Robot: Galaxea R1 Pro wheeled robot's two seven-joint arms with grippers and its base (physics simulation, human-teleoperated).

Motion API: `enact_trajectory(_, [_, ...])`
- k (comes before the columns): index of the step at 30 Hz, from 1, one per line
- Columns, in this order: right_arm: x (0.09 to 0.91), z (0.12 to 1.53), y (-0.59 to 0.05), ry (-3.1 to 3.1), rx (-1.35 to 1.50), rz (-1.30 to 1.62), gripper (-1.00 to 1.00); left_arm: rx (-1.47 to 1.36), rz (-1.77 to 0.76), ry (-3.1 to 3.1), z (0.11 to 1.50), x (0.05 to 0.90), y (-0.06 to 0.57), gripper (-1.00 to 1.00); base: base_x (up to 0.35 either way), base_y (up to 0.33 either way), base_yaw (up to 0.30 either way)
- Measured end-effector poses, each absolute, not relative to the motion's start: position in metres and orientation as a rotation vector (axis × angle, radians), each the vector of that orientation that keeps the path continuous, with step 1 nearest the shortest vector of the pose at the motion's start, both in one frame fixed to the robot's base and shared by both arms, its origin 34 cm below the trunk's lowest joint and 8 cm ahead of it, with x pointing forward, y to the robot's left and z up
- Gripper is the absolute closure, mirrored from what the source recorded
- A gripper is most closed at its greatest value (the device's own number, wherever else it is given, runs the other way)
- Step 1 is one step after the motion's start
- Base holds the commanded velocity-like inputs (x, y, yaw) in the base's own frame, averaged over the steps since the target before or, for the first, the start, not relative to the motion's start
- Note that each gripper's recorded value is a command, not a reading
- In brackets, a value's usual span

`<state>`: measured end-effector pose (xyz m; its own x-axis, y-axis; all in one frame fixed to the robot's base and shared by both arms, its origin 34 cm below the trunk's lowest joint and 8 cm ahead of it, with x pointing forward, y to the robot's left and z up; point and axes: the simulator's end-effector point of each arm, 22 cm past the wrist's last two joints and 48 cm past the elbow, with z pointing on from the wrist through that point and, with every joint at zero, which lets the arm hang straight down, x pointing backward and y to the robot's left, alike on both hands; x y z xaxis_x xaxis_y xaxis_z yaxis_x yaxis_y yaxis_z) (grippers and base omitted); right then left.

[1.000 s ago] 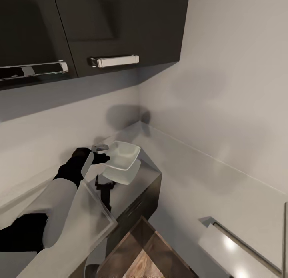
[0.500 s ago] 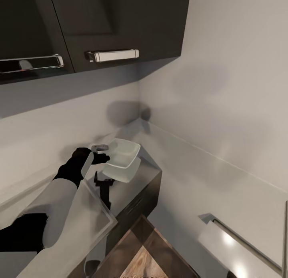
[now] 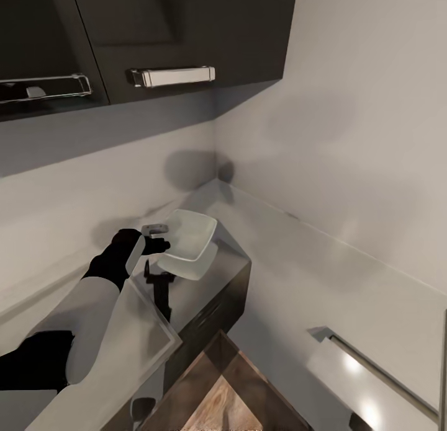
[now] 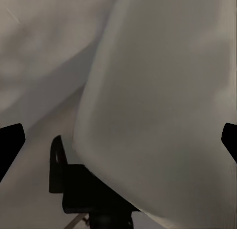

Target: In the kitchen, take the Vidalia onion out of the sink, dice it on the chopping board with the paring knife, put the diced onion into the bowl on the countertop, then place both the paring knife and the chopping board into the sink.

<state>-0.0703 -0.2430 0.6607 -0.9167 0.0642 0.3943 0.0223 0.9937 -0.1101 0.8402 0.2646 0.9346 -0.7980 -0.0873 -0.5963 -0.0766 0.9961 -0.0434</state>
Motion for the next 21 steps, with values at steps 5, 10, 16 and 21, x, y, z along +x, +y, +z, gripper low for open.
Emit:
enact_trajectory(5, [-0.0728,0.6621,-0.2433,-2.721,-0.061,0.146,-1.0,-0.115,-0.021,2.506,0.9288,0.8396,0.2648,1.0,0.0,0.0,0.0])
enact_trajectory(10, [-0.074,0.6627,-0.2432,-2.718,-0.06,0.146,-1.0,-0.122,-0.024,2.492,0.9333,0.8428,0.2659,1.0,0.0,0.0,0.0])
enact_trajectory(16, [-0.0739,0.6627,-0.2433,-2.718,-0.06,0.146,-1.0,-0.125,-0.023,2.483,0.9365,0.845,0.2669,1.0,0.0,0.0,0.0])
enact_trajectory(21, [-0.0742,0.6628,-0.2434,-2.717,-0.06,0.146,-1.0,-0.124,-0.023,2.48,0.938,0.8457,0.2671,1.0,0.0,0.0,0.0])
